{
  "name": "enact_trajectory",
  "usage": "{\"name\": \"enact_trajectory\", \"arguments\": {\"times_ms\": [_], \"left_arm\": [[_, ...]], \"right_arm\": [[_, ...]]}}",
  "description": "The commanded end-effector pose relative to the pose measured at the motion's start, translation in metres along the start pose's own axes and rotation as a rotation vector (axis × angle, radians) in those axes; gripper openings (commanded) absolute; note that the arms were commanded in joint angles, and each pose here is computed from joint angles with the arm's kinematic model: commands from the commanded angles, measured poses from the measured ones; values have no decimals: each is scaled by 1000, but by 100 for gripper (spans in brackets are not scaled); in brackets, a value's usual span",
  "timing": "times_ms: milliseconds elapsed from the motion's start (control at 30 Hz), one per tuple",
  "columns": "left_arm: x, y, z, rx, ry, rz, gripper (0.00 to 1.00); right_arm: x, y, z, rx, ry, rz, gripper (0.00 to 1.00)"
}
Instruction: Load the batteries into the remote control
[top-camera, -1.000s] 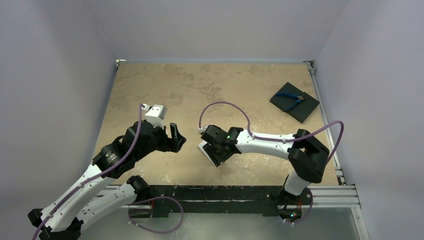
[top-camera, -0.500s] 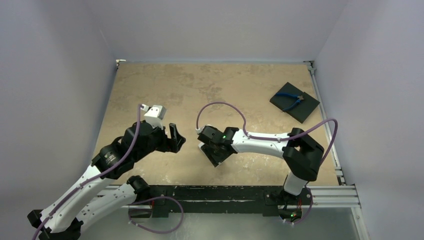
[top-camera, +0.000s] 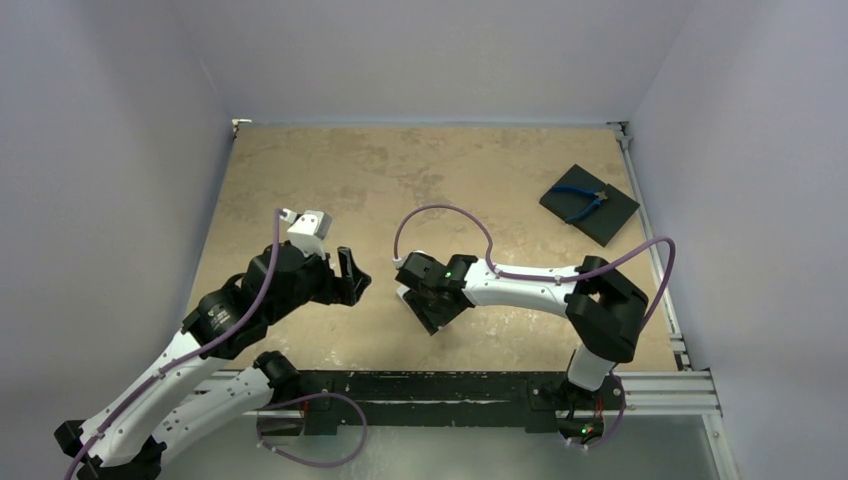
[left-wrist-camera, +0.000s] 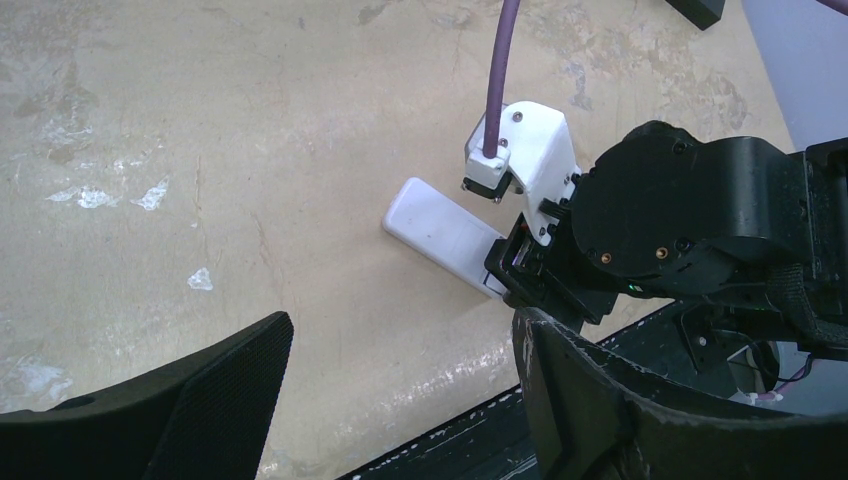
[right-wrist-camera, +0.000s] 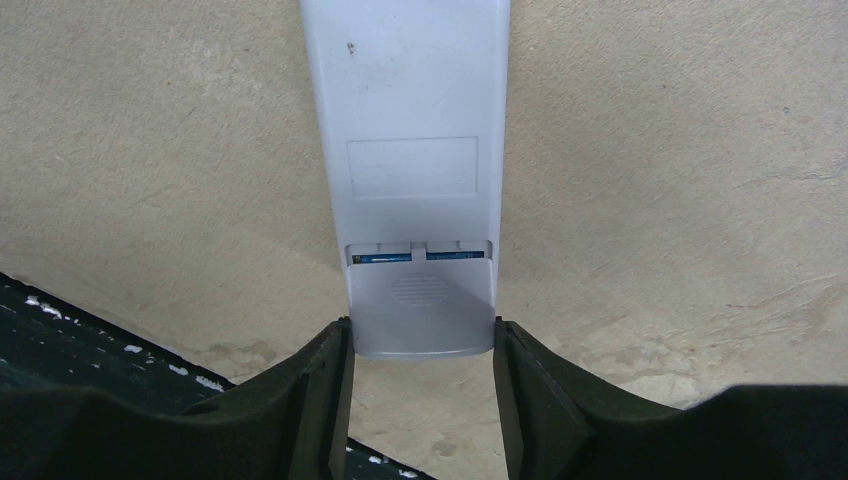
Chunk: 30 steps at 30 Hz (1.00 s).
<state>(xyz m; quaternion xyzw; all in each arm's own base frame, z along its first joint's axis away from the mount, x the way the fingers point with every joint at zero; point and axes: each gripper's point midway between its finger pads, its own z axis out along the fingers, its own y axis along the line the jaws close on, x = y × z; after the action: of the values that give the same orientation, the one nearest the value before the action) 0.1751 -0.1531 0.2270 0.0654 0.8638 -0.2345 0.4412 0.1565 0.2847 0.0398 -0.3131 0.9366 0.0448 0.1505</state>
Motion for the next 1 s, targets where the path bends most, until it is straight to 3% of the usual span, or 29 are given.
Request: {"name": "enact_trajectory", "arguments": {"times_ms": [0, 967], "left_arm": [[-7, -3, 0, 16, -33, -2, 81], [-8, -5, -1, 30, -37, 0, 81]], "right_arm": [[-11, 2, -8, 2, -48, 20, 17], [-25, 9, 4, 9, -35, 21, 20]]}}
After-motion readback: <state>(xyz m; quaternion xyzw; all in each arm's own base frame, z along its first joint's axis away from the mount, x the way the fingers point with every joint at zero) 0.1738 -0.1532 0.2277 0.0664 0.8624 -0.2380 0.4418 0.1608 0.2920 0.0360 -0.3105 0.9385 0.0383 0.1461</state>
